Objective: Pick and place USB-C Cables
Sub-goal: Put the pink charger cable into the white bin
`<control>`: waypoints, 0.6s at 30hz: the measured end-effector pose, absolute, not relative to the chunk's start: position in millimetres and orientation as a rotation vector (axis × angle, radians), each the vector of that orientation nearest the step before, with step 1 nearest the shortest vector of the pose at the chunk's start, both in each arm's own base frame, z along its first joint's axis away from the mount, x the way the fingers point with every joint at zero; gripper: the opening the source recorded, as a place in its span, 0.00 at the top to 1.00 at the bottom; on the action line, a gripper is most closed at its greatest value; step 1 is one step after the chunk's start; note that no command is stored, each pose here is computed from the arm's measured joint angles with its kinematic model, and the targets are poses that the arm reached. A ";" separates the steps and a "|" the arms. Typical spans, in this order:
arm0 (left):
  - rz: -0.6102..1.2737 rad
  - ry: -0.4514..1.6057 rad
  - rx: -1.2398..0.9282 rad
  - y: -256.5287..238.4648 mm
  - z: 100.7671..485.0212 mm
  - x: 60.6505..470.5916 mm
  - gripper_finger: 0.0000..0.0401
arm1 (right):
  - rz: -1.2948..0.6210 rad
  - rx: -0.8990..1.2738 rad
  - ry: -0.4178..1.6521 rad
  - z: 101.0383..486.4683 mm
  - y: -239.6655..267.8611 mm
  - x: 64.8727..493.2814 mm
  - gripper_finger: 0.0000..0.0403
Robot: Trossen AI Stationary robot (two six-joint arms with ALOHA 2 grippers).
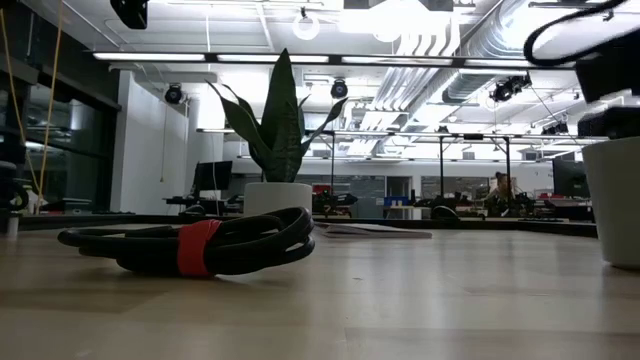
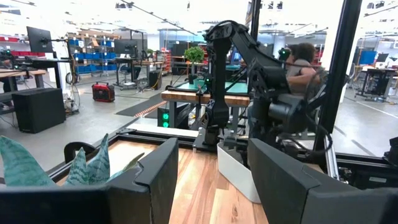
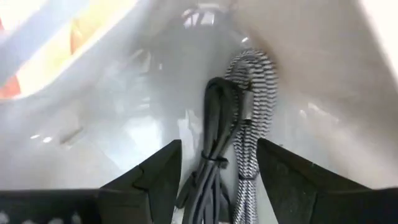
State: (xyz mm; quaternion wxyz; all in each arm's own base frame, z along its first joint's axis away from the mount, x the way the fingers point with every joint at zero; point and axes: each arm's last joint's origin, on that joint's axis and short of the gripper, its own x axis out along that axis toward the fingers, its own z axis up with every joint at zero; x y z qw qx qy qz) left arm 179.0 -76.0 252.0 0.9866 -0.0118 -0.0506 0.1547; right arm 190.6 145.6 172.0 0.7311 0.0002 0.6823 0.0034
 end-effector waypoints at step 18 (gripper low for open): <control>0.311 -0.101 -0.024 -76.0 252.0 179.1 0.56 | -0.136 0.101 0.914 251.0 136.5 138.9 0.50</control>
